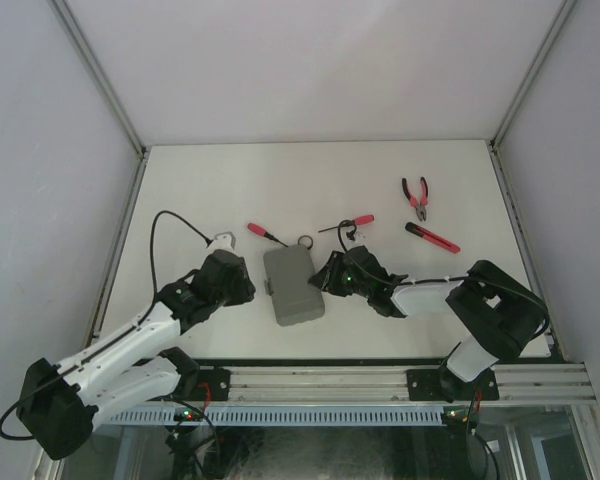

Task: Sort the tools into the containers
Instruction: Open the storage box at the center of the board.

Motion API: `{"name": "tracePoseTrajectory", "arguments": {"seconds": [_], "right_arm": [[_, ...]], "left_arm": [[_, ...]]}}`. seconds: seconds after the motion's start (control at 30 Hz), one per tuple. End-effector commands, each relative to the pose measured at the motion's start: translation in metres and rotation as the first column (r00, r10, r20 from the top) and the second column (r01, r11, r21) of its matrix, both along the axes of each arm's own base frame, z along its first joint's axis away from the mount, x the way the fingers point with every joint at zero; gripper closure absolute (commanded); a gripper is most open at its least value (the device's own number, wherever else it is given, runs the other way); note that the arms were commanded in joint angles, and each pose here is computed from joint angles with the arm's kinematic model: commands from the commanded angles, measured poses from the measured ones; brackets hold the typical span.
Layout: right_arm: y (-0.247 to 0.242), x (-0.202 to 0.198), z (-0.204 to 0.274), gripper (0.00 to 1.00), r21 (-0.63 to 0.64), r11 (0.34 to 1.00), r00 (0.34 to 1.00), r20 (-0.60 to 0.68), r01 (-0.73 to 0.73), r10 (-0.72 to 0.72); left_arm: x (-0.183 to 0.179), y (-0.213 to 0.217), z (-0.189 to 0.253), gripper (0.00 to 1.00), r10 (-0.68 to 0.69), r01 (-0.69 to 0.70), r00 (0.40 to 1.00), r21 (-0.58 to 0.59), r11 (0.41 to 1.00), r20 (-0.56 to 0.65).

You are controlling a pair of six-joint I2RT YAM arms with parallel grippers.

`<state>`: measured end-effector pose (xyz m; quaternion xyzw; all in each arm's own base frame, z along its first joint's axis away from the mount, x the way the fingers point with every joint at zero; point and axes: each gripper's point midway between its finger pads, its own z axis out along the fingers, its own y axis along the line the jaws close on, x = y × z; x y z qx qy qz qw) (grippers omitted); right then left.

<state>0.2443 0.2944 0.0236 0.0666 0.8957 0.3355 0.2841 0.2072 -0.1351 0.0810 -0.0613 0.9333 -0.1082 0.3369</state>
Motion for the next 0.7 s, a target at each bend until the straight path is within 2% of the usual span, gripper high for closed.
{"name": "tracePoseTrajectory", "arguments": {"seconds": [0.0, 0.1, 0.23, 0.67], "right_arm": [[-0.099, -0.072, -0.095, 0.87, -0.434, 0.897, 0.963, -0.267, -0.085, -0.038], [-0.099, -0.073, -0.096, 0.87, -0.435, 0.896, 0.962, -0.271, -0.089, -0.036], [-0.098, -0.074, -0.096, 0.87, -0.434, 0.897, 0.962, -0.272, -0.091, -0.034], [-0.095, -0.076, -0.098, 0.87, -0.419, 0.902, 0.958, -0.285, -0.106, -0.020]], "left_arm": [[0.013, -0.032, 0.026, 0.56, -0.016, 0.039, 0.994, -0.205, 0.978, 0.113], [0.017, -0.040, 0.032, 0.50, 0.008, 0.030, 0.991, -0.279, 0.960, 0.134], [0.020, -0.049, 0.026, 0.49, 0.017, 0.024, 0.993, -0.333, 0.943, 0.119], [0.025, -0.038, -0.011, 0.55, 0.066, -0.054, 0.997, -0.269, 0.962, 0.035]]}}
